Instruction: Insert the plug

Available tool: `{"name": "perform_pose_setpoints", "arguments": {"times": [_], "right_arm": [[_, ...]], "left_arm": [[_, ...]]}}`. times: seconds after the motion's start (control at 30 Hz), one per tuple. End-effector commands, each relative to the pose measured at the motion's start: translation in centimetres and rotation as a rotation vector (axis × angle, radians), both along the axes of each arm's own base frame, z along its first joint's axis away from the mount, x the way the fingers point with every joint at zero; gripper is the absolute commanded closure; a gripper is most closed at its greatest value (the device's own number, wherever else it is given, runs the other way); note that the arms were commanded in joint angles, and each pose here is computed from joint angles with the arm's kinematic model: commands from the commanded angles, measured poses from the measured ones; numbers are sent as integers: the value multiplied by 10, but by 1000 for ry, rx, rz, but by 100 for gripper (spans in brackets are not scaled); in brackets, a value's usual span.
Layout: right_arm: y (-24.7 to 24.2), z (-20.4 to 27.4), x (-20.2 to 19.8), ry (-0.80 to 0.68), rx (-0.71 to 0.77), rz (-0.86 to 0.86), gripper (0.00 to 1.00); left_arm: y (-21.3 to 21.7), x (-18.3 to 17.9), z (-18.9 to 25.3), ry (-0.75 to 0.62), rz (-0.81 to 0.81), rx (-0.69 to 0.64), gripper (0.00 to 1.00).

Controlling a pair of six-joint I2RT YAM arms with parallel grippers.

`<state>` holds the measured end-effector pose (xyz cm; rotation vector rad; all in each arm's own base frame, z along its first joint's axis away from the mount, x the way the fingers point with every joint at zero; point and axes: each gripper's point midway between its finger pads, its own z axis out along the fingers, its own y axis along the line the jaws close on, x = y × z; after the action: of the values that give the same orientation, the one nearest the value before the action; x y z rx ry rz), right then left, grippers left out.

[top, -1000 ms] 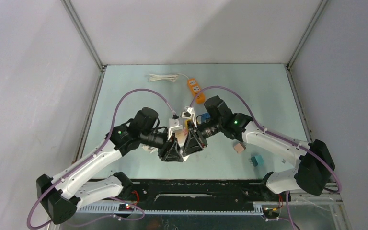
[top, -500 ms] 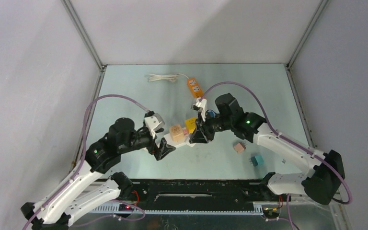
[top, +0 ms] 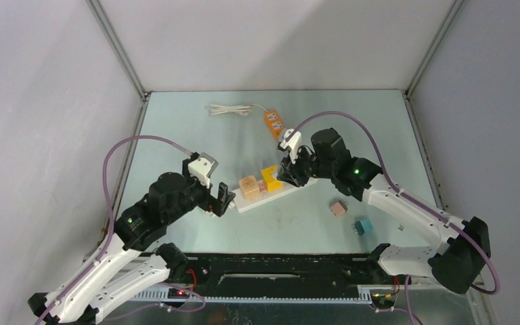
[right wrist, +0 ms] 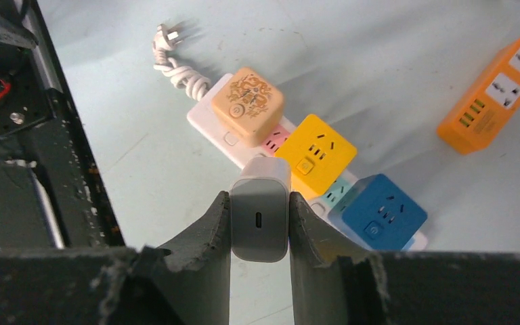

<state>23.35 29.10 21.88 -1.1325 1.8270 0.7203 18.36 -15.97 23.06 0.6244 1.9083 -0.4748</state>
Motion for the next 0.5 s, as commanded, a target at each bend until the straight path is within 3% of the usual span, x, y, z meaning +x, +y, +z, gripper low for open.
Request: {"name": "perform_pose_setpoints", "arguments": {"times": [0.0,0.23,0.47], "right_arm": [[3,8,23,-140,-2,74,100],[7,-7,18,-327,-57,403,100],[2,-27,33,-301,-101,518,100]], "left_arm": [[9,6,-22,56,98,14,0],[11,3,-31,88,111,16,0],[14,-4,-25,71,111,-34,0]]}}
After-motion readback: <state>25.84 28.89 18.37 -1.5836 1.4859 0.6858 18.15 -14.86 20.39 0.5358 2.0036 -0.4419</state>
